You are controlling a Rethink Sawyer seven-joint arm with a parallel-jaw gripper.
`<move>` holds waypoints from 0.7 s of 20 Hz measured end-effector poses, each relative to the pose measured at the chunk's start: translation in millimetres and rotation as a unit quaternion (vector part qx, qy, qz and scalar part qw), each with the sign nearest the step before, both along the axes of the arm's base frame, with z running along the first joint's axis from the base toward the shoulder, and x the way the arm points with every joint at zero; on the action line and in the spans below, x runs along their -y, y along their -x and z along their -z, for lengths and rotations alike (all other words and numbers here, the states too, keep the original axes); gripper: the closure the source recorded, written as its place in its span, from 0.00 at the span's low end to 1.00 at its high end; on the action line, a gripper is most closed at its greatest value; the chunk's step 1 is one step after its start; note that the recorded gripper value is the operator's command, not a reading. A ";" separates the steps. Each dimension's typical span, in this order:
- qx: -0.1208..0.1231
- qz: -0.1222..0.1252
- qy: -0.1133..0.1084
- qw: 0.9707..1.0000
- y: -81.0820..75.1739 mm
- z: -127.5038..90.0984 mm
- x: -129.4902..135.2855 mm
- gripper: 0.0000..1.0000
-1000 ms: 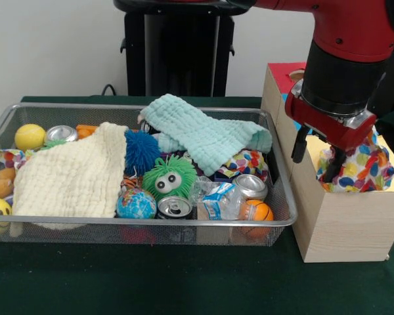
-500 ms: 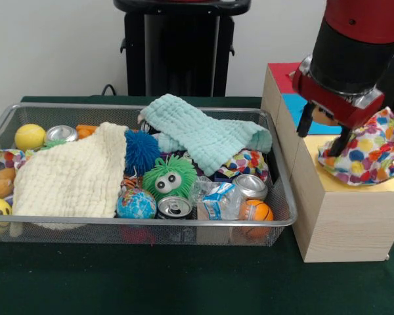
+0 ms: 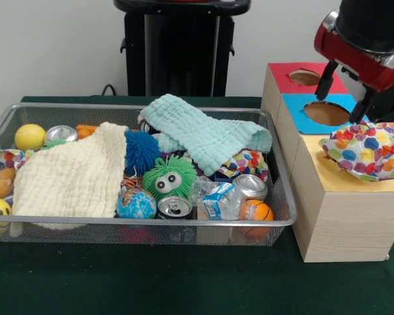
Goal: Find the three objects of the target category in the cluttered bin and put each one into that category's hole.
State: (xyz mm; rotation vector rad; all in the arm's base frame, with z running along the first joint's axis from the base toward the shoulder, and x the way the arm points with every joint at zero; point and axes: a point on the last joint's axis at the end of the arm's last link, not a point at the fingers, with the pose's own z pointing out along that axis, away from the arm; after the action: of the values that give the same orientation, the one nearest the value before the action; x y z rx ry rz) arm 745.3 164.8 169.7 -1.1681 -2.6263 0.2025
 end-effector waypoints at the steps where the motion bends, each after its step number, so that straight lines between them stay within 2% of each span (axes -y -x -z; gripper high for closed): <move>1: 0.002 0.000 0.000 1.000 -0.7 -1.3 -0.4 0.00; 8: 0.017 -0.004 0.001 1.000 -4.8 -14.0 -3.5 0.00; 14: 0.028 -0.004 0.002 1.000 -7.5 -12.9 -2.8 0.00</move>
State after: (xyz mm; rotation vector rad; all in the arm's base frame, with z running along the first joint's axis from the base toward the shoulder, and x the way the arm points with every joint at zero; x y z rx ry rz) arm 752.8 167.6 182.6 -1.1807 -2.6803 0.1795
